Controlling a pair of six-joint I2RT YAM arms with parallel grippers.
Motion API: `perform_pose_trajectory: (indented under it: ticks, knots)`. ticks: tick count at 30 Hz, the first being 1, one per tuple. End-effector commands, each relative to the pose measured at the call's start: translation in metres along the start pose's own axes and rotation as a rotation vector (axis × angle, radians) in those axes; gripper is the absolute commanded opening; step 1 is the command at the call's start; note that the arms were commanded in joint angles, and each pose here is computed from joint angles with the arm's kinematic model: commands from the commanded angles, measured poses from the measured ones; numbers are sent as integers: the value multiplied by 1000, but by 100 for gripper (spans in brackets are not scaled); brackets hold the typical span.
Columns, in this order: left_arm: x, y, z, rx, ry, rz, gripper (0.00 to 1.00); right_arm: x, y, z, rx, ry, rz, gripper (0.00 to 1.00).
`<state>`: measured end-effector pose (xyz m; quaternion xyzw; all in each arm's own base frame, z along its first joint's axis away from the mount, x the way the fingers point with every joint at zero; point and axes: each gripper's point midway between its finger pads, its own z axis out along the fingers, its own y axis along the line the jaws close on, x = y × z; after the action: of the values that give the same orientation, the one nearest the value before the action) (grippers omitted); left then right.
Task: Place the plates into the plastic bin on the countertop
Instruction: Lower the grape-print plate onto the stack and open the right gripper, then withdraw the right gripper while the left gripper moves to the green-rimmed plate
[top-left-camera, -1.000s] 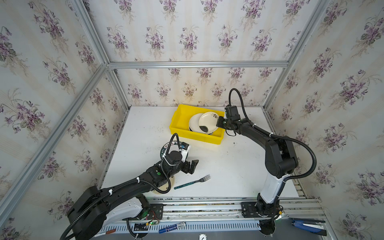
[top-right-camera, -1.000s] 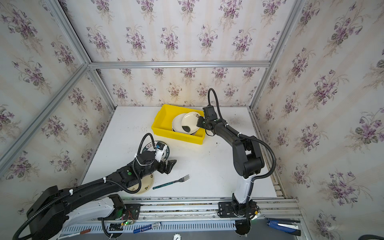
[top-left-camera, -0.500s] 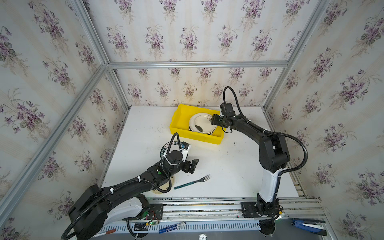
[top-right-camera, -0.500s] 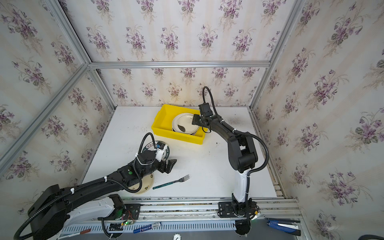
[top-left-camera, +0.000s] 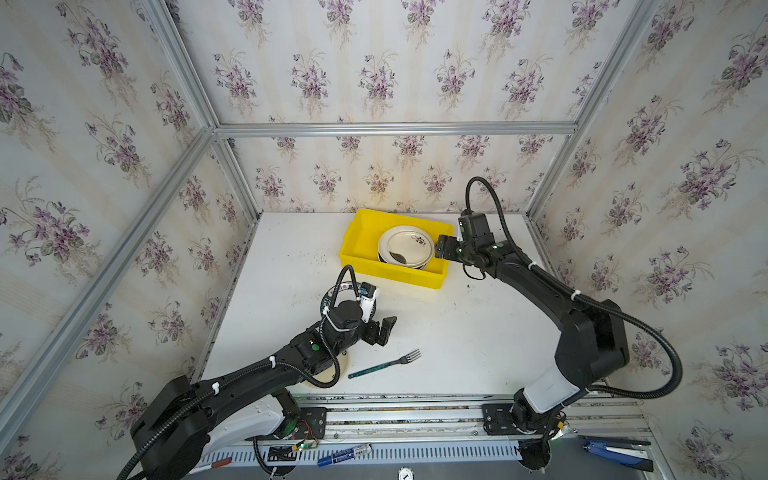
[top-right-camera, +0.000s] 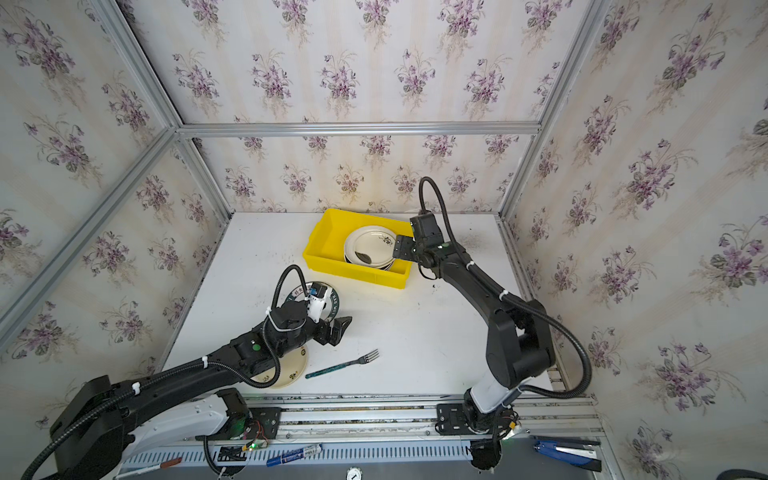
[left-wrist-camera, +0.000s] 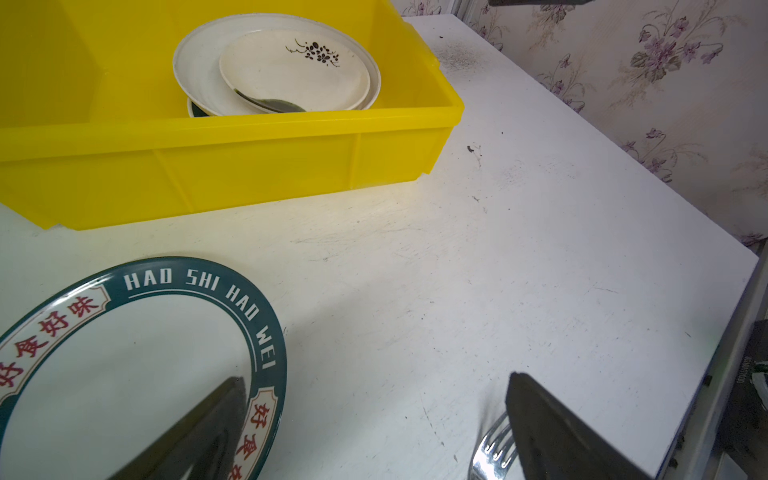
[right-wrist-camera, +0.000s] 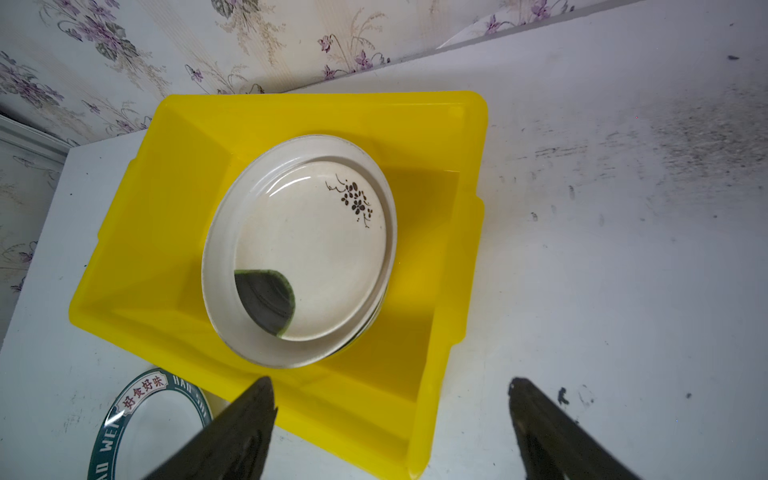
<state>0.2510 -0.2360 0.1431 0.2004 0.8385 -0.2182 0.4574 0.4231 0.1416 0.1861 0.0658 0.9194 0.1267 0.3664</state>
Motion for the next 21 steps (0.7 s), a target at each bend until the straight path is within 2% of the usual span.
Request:
perform_pose_trajectory:
  ticks: [1,5,10,17,21]
  knots:
    - [-2,4,1,-25,-7,-16,100,7,-8,-20,-3,-33,5,90]
    - [3,12,5,-77,27,-24,100,30,-24,-43,-30,-57,50,92]
    - [3,20,3,-122,21,-25,100,45,-32,-53,-76,-105,32,96]
    - [-2,36,-9,-210,-17,-31,100,74,-30,-46,-129,-19,-53,98]
    - [-4,60,-22,-331,-64,-43,100,88,-33,-44,-131,26,-70,98]
